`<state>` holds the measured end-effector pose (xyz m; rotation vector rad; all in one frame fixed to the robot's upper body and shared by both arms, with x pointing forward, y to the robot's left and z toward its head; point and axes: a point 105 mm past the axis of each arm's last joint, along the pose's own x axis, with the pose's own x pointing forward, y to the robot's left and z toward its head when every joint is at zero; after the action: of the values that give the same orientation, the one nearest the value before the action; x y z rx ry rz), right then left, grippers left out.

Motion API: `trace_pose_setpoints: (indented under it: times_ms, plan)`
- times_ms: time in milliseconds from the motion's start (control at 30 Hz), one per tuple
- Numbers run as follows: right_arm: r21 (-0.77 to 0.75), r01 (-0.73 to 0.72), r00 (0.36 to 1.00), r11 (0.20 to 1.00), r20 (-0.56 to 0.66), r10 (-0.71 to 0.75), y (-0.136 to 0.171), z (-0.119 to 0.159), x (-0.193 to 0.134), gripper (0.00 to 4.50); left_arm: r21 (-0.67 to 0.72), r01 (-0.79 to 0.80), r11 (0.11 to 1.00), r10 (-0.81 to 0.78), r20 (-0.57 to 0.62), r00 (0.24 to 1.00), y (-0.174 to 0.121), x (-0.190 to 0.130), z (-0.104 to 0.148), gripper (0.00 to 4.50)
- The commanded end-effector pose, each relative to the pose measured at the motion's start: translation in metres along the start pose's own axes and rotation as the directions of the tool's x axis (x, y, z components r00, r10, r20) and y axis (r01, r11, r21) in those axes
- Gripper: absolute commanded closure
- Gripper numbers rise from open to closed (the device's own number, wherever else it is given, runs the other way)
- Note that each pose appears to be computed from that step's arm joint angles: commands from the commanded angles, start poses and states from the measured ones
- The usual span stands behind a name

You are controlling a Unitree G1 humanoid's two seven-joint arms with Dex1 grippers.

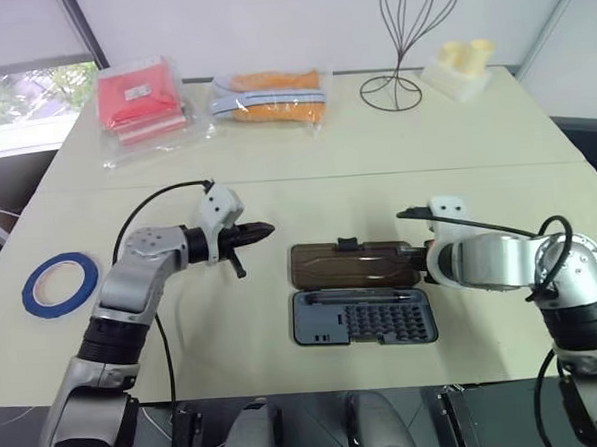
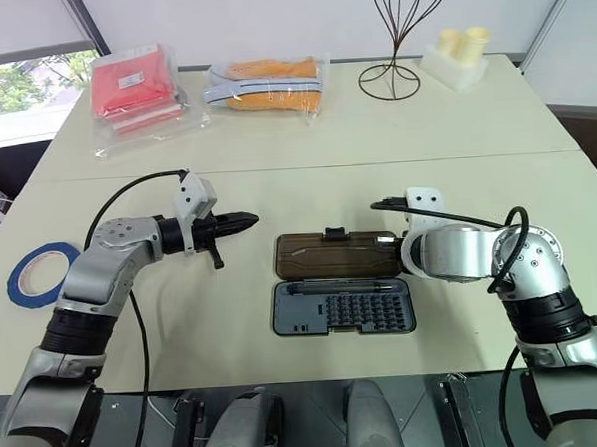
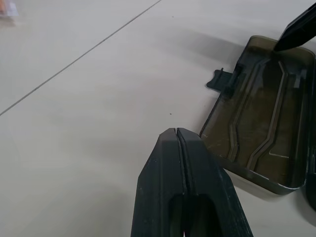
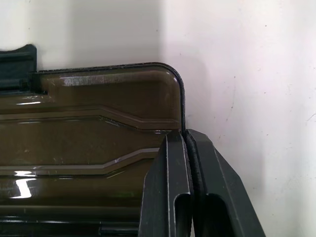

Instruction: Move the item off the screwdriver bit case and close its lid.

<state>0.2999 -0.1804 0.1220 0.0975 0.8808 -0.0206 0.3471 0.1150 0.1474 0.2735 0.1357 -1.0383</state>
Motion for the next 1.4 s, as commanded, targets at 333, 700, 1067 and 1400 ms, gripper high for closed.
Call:
trace_pose_setpoints:
  times_ms: [333, 700, 1067, 1400]
  plan:
    - [-0.137, -0.081, 0.996, 0.987, 0.031, 0.086, 0.01, 0.01, -0.013, 3.92, 0.04, 0.011, 0.999, -0.012, 0.024, 1.0, -0.004, -0.001, 0.009, 4.5]
    - [-0.183, -0.092, 0.995, 0.979, 0.032, 0.099, 0.01, 0.013, -0.017, 0.01, 0.039, 0.015, 0.999, -0.016, 0.026, 1.0, -0.005, 0.0, 0.01, 4.5]
    - [-0.412, -0.069, 0.882, 0.909, 0.401, 0.249, 0.037, 0.082, -0.06, 0.01, -0.017, 0.182, 0.983, -0.178, 0.135, 0.975, -0.04, -0.015, 0.047, 4.5]
    - [-0.748, -0.069, 0.739, 0.66, 0.406, 0.537, 0.056, 0.089, -0.055, 0.01, -0.064, 0.498, 0.865, -0.499, 0.008, 0.867, -0.108, -0.009, 0.025, 4.5]
